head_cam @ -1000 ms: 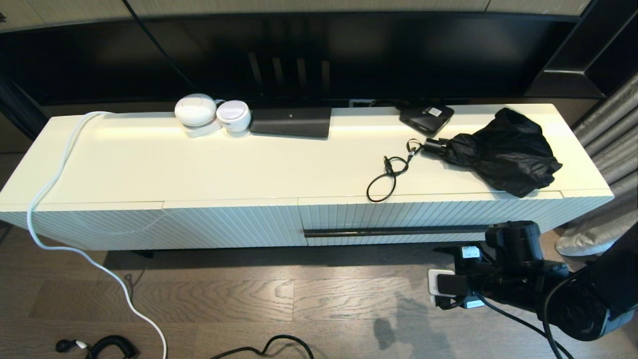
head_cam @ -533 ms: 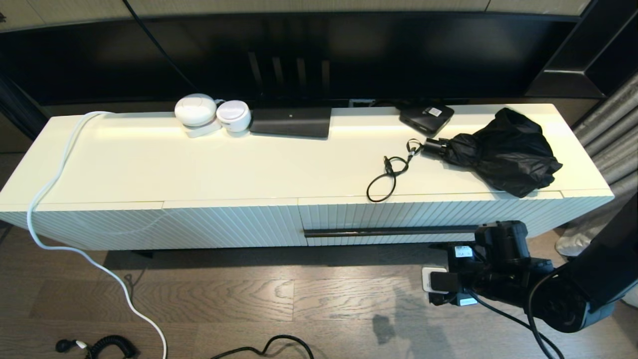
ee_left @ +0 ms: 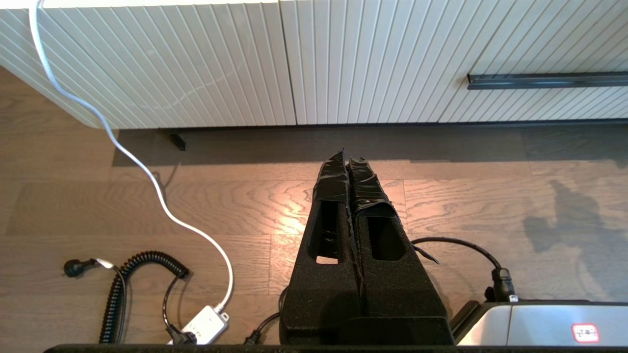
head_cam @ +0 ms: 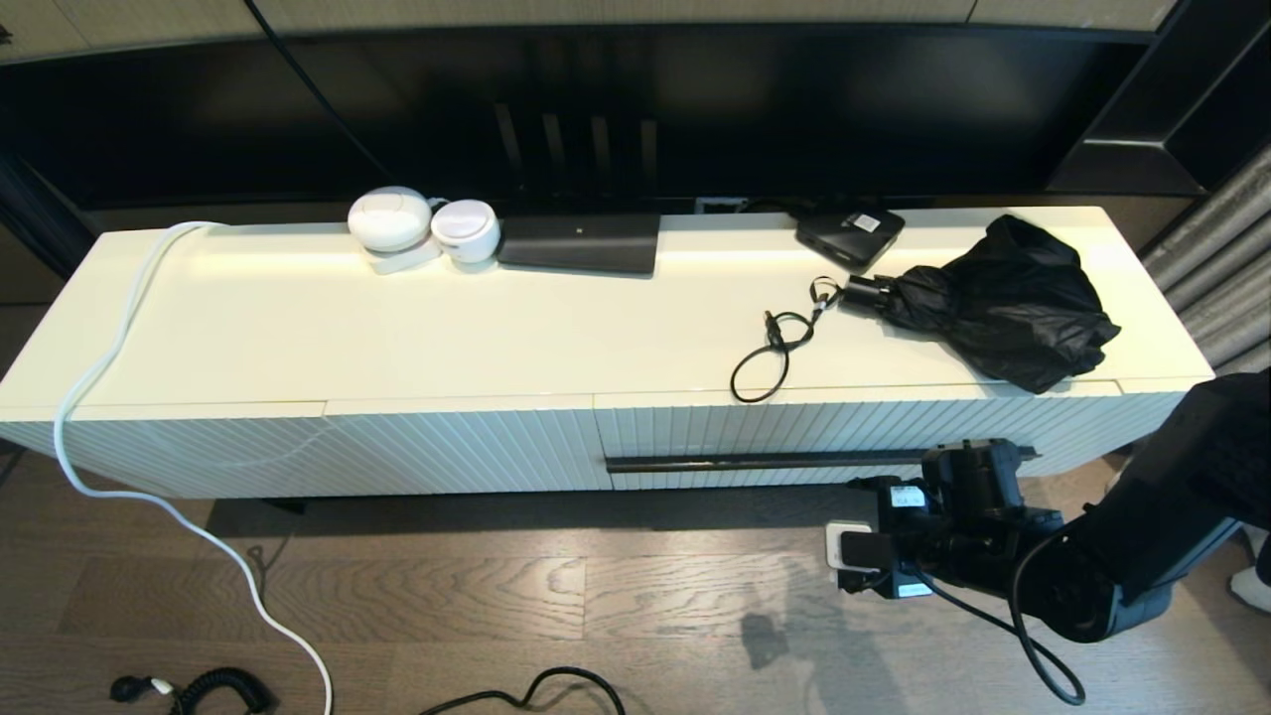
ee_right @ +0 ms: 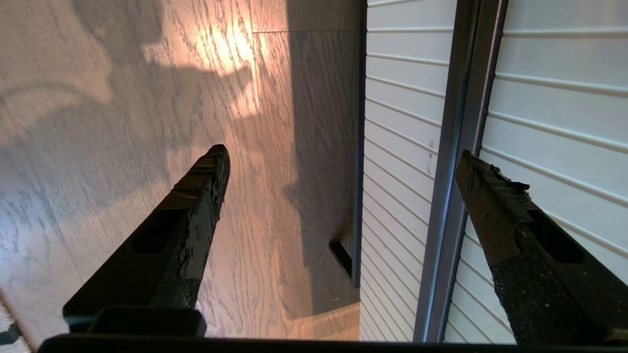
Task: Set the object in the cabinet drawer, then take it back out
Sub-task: Open the drawer
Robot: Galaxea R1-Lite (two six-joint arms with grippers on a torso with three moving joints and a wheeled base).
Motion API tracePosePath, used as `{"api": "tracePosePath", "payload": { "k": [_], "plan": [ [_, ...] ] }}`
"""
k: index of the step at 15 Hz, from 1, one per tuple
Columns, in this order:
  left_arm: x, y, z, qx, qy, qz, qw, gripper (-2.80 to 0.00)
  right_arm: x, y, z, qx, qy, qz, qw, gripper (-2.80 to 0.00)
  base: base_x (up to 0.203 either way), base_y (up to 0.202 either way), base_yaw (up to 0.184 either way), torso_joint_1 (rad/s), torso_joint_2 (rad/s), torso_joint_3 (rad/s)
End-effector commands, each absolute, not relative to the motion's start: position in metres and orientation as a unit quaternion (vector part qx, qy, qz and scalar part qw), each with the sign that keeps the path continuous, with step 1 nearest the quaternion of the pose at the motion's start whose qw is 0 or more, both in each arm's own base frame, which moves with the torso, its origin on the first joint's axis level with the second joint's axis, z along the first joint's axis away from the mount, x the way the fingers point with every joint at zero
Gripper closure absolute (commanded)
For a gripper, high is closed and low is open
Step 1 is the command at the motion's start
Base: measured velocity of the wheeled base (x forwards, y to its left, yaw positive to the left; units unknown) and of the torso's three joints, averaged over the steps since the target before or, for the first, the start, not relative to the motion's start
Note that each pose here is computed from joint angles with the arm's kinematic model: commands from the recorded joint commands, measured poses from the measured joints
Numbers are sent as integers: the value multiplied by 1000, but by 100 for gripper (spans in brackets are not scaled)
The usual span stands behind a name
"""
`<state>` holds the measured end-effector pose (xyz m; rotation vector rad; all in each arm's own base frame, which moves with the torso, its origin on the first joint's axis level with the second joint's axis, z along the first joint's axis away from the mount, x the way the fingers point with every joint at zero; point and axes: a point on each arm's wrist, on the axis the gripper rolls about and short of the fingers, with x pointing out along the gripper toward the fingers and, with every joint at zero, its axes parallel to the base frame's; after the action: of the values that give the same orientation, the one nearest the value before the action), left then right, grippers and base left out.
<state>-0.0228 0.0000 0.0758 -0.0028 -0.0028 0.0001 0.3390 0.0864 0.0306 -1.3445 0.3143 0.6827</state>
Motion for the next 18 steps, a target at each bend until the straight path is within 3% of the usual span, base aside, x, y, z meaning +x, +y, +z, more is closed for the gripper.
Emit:
{"api": "tracePosePath", "payload": {
  "k": [1, 18],
  "plan": [
    [-23, 0, 76, -2, -2, 0, 1000, 0, 346, 85, 26, -610, 141, 306, 717, -280, 0, 0, 0, 0, 0, 0],
    [-23, 0, 75, -2, -1, 0, 1000, 0, 389, 86, 16, -607, 127, 279, 733, -280, 0, 0, 0, 0, 0, 0]
  ]
}}
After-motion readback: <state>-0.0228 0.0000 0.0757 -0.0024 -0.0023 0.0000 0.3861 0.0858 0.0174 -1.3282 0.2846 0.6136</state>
